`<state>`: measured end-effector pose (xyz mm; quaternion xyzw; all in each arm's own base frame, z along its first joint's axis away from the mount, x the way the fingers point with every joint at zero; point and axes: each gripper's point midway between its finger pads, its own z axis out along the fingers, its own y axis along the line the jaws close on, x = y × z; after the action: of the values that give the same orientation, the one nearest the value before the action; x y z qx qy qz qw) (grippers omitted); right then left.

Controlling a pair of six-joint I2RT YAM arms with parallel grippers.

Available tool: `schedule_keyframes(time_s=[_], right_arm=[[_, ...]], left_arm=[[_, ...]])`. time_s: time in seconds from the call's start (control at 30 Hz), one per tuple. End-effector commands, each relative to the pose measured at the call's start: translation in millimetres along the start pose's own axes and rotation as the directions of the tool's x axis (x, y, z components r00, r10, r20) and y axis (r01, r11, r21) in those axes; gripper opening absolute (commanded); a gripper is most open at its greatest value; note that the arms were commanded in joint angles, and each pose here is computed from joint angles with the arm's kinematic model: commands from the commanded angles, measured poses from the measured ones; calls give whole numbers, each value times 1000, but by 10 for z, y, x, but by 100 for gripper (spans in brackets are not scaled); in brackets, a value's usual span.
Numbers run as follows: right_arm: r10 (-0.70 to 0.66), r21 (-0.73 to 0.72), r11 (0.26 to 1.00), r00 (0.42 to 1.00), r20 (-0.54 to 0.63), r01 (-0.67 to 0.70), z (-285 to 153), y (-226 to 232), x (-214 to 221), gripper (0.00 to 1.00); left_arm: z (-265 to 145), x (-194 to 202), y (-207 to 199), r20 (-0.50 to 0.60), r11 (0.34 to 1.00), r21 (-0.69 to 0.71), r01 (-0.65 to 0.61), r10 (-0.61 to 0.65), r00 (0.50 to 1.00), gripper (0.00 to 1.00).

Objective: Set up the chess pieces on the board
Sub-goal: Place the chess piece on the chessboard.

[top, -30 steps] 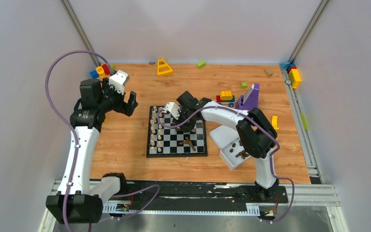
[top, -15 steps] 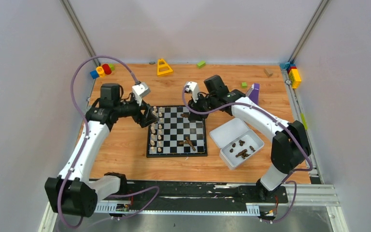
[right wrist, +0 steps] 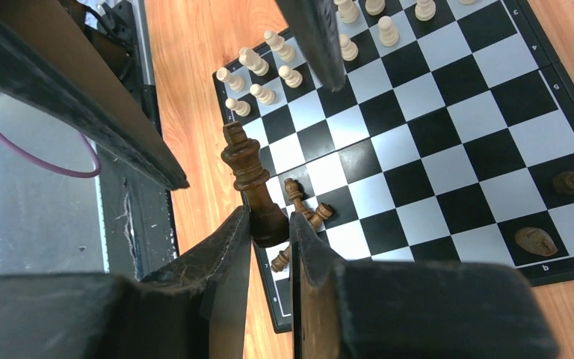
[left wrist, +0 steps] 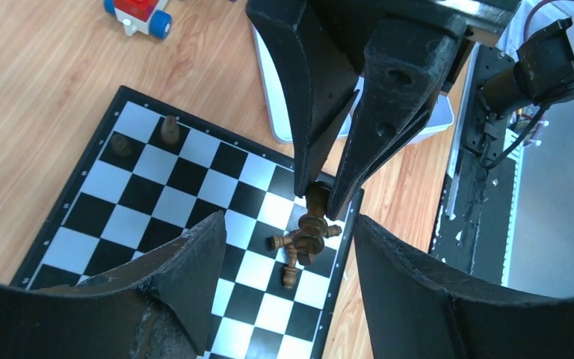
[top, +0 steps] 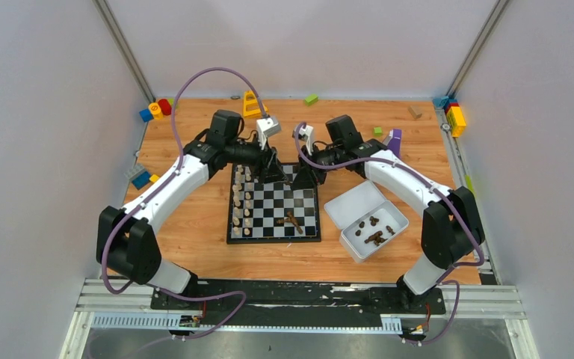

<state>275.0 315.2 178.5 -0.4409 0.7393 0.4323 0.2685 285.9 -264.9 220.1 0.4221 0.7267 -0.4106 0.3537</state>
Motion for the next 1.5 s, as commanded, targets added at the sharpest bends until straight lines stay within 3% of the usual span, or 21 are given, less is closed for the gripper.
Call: schedule_keyframes(time_s=[0.0,0.17,0.43,0.87,1.1,1.23,1.33,1.47], right_arm=[[0,-67,998,998,64,4,-63,76,-150,3],[4,-68,998,998,68,0,-77,68,-158,3],[20,-64,998,997,68,-16,-89,34,-145,4],[28,-61,998,997,75,-23,-127,-12,-148,4],[33,-63,998,997,71,-29,-112,-24,-129,5],[34,-63,998,997,69,-30,-105,-26,-126,6],[32,-54,998,997,72,-28,-122,-41,-135,13],[26,-21,999,997,78,-25,-164,-69,-151,38]], left_arm=[[95,-215,-78,35,999,35,-11,10,999,71],[170,-172,-116,11,998,56,-9,8,1000,68],[236,-142,-151,-11,997,75,-4,5,1000,55],[181,-110,-163,-29,998,53,-24,25,999,54],[212,-133,-149,-31,998,63,-11,13,999,42],[231,-167,-156,-28,997,76,-8,10,1000,29],[237,-164,-154,-35,997,77,-7,10,999,17],[205,-178,-111,-46,999,43,-28,30,998,2]])
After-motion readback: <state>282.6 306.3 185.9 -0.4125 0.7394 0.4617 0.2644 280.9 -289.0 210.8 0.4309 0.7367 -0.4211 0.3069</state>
